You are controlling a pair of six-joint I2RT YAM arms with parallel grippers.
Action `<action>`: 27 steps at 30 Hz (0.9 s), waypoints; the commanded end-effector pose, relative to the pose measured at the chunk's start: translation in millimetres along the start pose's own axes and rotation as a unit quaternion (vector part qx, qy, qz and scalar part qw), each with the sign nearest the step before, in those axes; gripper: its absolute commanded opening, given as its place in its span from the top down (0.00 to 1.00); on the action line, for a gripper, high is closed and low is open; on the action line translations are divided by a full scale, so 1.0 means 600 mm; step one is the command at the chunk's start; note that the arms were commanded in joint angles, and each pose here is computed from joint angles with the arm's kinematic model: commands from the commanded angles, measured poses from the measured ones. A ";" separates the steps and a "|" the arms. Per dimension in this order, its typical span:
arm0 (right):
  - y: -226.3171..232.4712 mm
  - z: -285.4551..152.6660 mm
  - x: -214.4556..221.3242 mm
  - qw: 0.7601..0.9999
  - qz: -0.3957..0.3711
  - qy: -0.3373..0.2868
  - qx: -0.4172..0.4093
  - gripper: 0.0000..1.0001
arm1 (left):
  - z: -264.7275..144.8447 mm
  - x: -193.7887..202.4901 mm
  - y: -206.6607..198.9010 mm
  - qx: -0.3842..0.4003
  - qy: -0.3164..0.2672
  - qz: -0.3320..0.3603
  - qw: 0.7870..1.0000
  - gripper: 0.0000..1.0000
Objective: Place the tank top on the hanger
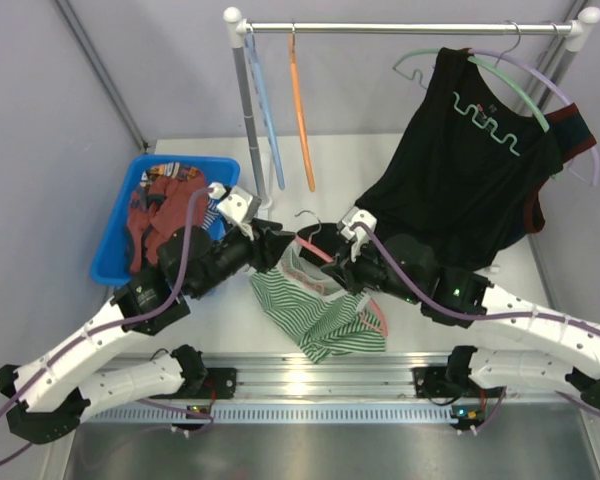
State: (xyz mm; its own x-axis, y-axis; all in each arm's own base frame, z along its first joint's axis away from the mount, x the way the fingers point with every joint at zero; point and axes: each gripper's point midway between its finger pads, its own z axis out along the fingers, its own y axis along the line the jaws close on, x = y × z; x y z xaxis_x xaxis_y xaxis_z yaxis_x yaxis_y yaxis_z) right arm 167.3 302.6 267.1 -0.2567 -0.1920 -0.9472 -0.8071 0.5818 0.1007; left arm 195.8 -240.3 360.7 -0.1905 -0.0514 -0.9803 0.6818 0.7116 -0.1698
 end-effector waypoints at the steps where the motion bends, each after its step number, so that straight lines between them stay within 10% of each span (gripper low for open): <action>1: -0.010 -0.029 -0.081 0.996 -0.009 -0.087 0.027 1.00 | -0.025 -0.055 0.005 -0.009 -0.047 -0.001 0.999 0.58; 27: -0.093 -0.163 -0.137 0.983 -0.092 -0.056 0.146 1.00 | -0.064 -0.076 0.035 -0.051 -0.050 0.014 0.997 0.57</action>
State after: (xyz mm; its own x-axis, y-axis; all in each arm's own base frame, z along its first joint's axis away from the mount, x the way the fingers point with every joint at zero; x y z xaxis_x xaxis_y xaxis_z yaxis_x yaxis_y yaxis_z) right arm 183.9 223.0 329.6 -0.0964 -0.3058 -0.9472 -0.6720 0.7220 -0.1647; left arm 193.3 -203.1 384.6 -0.1367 -0.0660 -0.9884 0.6146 0.7769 -0.1369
